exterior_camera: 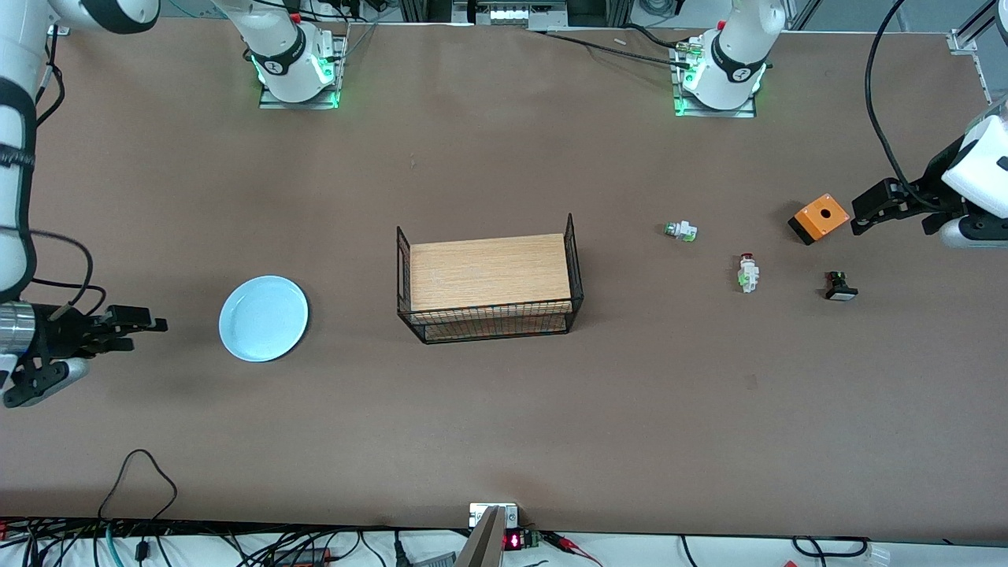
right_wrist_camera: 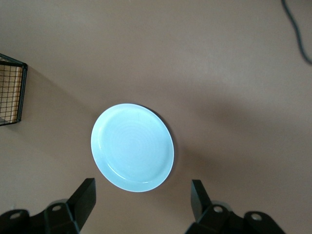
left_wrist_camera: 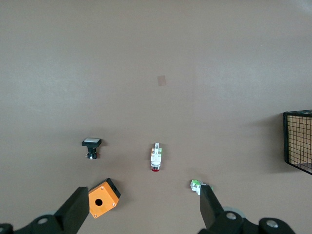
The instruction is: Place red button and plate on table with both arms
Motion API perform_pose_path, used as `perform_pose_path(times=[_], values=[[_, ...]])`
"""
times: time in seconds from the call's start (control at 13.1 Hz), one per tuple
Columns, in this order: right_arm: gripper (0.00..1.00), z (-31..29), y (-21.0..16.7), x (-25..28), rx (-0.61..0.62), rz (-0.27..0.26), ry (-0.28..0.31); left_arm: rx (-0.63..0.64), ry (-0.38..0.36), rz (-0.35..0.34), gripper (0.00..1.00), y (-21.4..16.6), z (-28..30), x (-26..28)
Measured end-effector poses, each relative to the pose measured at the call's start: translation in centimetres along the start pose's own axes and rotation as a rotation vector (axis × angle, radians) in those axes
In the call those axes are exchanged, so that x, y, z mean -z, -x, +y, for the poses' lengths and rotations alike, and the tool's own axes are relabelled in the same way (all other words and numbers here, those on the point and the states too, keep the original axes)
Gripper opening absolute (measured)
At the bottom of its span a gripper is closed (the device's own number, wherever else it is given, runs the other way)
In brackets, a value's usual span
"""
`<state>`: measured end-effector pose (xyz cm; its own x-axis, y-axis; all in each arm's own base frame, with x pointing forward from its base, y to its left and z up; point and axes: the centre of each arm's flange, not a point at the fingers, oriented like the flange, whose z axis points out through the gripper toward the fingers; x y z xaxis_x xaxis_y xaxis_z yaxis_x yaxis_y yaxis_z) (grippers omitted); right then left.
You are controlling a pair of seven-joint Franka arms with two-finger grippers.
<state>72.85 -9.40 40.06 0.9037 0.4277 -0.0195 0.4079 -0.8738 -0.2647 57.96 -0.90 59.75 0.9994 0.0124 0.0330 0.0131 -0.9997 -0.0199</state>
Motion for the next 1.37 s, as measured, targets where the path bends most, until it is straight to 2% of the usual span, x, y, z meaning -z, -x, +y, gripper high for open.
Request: perform_pose_path(times=[0.08,0.15,0.23,0.38,0.46,0.68,0.91,1.14,1.37], values=[[0.89,-2.1,-0.9,1.1,0.021,0.001,0.031,0.000,0.000,-0.001,1.00,0.0,0.0,0.0],[0.99,-3.8,-1.7,1.9,0.036,0.004,0.050,0.000,0.000,-0.001,1.00,0.0,0.0,0.0],[1.00,-5.3,-2.2,2.6,0.052,0.007,0.080,0.000,0.000,-0.002,1.00,0.0,0.0,0.0],[1.00,-9.1,-3.4,4.7,0.097,-0.006,0.194,0.000,0.000,-0.003,1.00,0.0,0.0,0.0],[1.00,-11.4,-4.0,5.3,0.117,-0.012,0.225,0.000,0.000,-0.003,1.00,0.0,0.0,0.0],[1.00,-15.3,-4.4,6.5,0.124,-0.030,0.237,0.000,0.000,-0.001,1.00,0.1,0.0,0.0],[1.00,-18.5,-3.5,9.7,0.049,-0.006,0.252,0.000,0.000,0.001,1.00,0.1,0.0,0.2],[1.00,-21.8,-1.3,11.4,-0.112,-0.039,0.246,0.002,0.000,0.000,1.00,0.1,-0.1,0.2],[1.00,-21.0,1.8,11.6,-0.166,-0.080,0.235,0.003,-0.001,-0.001,1.00,0.1,-0.2,0.1]])
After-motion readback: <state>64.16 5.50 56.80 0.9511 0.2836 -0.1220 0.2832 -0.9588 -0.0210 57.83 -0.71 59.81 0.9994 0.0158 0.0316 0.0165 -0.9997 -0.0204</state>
